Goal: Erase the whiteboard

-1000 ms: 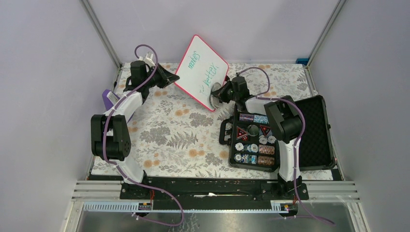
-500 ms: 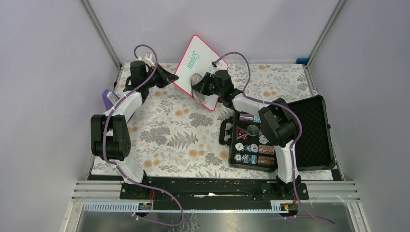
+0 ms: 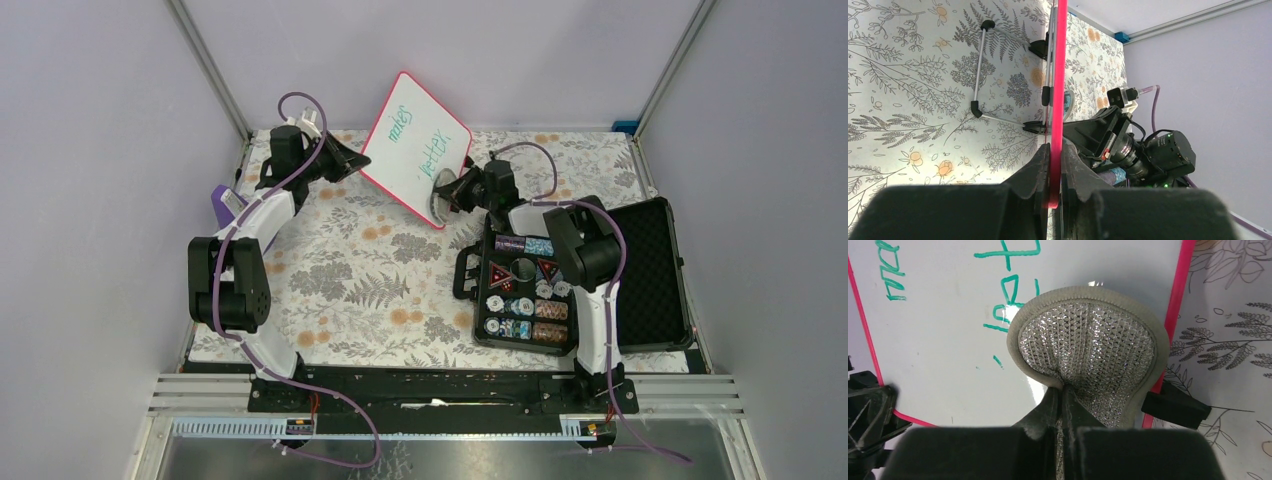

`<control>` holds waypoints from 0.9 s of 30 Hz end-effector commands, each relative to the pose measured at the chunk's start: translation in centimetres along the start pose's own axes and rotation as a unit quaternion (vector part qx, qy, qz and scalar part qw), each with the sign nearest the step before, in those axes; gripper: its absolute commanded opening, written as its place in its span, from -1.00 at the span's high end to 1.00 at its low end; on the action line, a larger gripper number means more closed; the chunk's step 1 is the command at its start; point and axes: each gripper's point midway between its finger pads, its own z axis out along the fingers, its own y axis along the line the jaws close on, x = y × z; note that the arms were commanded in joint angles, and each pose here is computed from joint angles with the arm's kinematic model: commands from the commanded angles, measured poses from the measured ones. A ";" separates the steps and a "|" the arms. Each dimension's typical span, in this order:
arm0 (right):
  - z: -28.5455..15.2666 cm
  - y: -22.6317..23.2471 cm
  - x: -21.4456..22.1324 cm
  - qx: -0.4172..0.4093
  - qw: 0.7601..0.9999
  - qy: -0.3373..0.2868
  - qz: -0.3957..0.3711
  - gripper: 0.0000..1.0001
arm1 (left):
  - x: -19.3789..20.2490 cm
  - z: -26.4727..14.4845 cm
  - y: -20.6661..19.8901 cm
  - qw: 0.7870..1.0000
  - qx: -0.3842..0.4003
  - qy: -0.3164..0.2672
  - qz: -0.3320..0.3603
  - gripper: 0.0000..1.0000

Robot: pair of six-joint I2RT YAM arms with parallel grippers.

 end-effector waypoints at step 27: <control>1.0 -1.4 3.6 0.044 0.998 0.021 -0.042 1.00 | 1.6 0.2 -2.6 0.999 0.029 0.035 -0.006 1.00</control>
